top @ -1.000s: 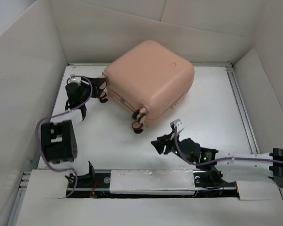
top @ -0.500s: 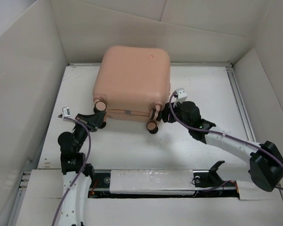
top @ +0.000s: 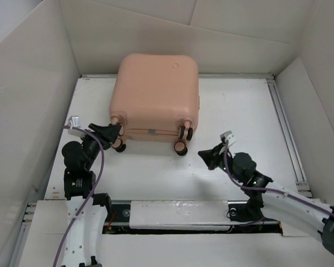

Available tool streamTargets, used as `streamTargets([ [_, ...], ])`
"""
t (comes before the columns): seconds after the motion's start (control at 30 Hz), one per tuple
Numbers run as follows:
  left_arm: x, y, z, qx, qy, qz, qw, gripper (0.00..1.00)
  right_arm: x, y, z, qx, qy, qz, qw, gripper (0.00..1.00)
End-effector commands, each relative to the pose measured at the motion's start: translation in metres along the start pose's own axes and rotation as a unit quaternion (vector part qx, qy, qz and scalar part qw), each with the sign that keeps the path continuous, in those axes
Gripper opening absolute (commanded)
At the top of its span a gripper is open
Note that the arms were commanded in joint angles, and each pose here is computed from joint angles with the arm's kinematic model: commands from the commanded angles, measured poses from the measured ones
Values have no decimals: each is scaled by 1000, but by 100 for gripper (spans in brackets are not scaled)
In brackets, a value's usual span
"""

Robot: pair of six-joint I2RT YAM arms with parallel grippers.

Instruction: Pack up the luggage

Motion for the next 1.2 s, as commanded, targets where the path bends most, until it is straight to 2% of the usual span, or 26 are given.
streamTargets([
  [0.0, 19, 13, 2, -11, 98, 49, 994, 50, 18, 1, 8, -33, 25, 4, 999, 0],
  [0.03, 26, 11, 4, -4, 116, 48, 992, 70, 19, -4, 15, -20, 21, -9, 1000, 6],
  [0.1, 42, 7, 7, -2, 153, 47, 987, 81, 23, -3, 24, -19, 7, -37, 999, 24],
  [0.13, 46, 5, 7, -3, 163, 47, 986, 84, 29, 5, 31, -34, 6, -43, 998, 37],
  [0.17, 55, -1, 7, 1, 176, 44, 983, 89, 24, -1, 38, -25, -9, -53, 998, 41],
  [0.23, 53, 1, 7, -18, 162, 44, 986, 93, 21, -1, 45, -36, -27, -63, 997, 45],
  [0.33, 51, 2, 11, -17, 151, 40, 988, 96, 20, 2, 57, -74, -31, -65, 995, 51],
  [0.4, 55, -3, 18, -1, 146, 36, 989, 97, 18, -3, 70, -76, -38, -79, 993, 51],
  [0.53, 48, -8, 28, 10, 86, 29, 996, 97, 8, -9, 93, -88, -78, -101, 988, 51],
  [0.57, 40, -1, 30, -6, 59, 40, 997, 97, 6, -9, 96, -96, -85, -103, 986, 52],
  [0.67, 44, -5, 37, 11, 54, 41, 998, 97, 2, -12, 103, -114, -96, -97, 984, 52],
  [0.83, 49, -8, 48, 21, 44, 34, 998, 94, -11, -13, 108, -151, -145, -83, 974, 51],
  [0.93, 50, -8, 52, 18, 36, 27, 999, 89, -15, -11, 109, -177, -159, -71, 969, 36],
  [0.97, 50, -8, 52, 18, 36, 27, 999, 89, -15, -9, 109, -185, -156, -71, 968, 26],
  [1.07, 54, -11, 57, 28, 37, 23, 999, 81, -19, -3, 110, -196, -158, -68, 965, 0],
  [1.13, 51, -11, 59, 33, 21, 20, 999, 76, -20, 9, 106, -211, -147, -64, 964, 0],
  [1.17, 50, -16, 62, 43, 17, 18, 999, 62, -19, 11, 104, -208, -132, -67, 967, 0],
])
Point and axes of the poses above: each gripper's point midway between its finger pads, its own z axis out along the fingers, its own x axis along the line the jaws close on, y = z × x, the point moved 6 cm from there along -z, back along the fingers, and after that the axes turned 7 degrees about z, right-handed, at the moved point
